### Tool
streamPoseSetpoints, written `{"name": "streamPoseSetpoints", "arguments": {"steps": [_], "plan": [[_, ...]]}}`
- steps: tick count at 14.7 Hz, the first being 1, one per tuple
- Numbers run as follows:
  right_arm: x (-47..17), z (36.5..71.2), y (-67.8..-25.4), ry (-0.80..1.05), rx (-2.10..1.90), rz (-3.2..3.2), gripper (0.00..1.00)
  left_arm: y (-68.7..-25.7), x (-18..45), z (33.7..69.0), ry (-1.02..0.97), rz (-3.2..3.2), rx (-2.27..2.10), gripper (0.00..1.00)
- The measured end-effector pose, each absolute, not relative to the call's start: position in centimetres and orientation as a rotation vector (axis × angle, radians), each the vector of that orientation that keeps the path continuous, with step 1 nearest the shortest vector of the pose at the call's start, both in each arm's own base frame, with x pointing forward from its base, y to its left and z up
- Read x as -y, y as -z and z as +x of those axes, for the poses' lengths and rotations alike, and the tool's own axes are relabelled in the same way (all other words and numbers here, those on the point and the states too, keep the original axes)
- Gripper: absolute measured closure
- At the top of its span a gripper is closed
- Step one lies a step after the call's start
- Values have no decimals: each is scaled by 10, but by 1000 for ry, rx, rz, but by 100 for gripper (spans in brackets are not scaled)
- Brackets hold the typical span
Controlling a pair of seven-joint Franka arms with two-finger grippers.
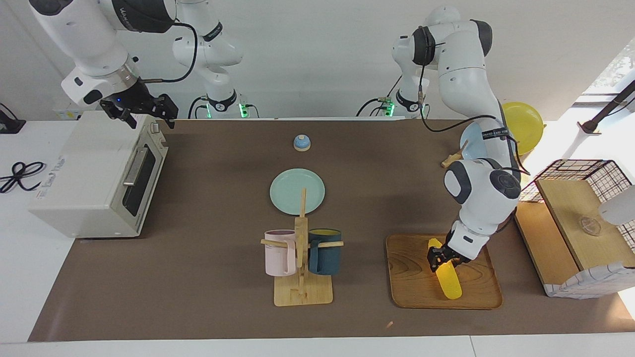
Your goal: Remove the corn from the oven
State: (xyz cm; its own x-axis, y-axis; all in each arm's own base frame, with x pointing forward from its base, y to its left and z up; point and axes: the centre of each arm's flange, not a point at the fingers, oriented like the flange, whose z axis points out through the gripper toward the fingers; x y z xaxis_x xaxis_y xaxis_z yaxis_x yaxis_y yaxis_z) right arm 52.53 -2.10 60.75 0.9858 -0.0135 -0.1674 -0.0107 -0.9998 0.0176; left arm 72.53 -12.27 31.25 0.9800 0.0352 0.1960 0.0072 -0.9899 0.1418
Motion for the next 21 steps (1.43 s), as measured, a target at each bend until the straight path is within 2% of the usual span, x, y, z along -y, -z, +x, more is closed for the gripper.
{"name": "streamPoseSetpoints", "arguments": {"steps": [3, 4, 7, 10, 13, 17, 21], "plan": [[21, 525, -607, 263, 19, 3114, 0, -321, 127, 725, -313, 2978, -23, 7], [21, 525, -607, 264, 19, 3114, 0, -328, 128, 725, -325, 2974, -21, 0], [21, 526, -607, 264, 19, 3114, 0, -368, 126, 720, -338, 2952, -15, 0], [21, 526, -607, 264, 19, 3114, 0, -433, 113, 705, -322, 2955, 8, 0], [21, 526, -607, 264, 19, 3114, 0, -483, 105, 685, -285, 2968, 46, 0], [21, 526, -607, 264, 19, 3114, 0, -526, 87, 658, -190, 3027, 40, 0], [21, 526, -607, 265, 19, 3114, 0, -581, 74, 614, -62, 3053, 37, 0]]}}
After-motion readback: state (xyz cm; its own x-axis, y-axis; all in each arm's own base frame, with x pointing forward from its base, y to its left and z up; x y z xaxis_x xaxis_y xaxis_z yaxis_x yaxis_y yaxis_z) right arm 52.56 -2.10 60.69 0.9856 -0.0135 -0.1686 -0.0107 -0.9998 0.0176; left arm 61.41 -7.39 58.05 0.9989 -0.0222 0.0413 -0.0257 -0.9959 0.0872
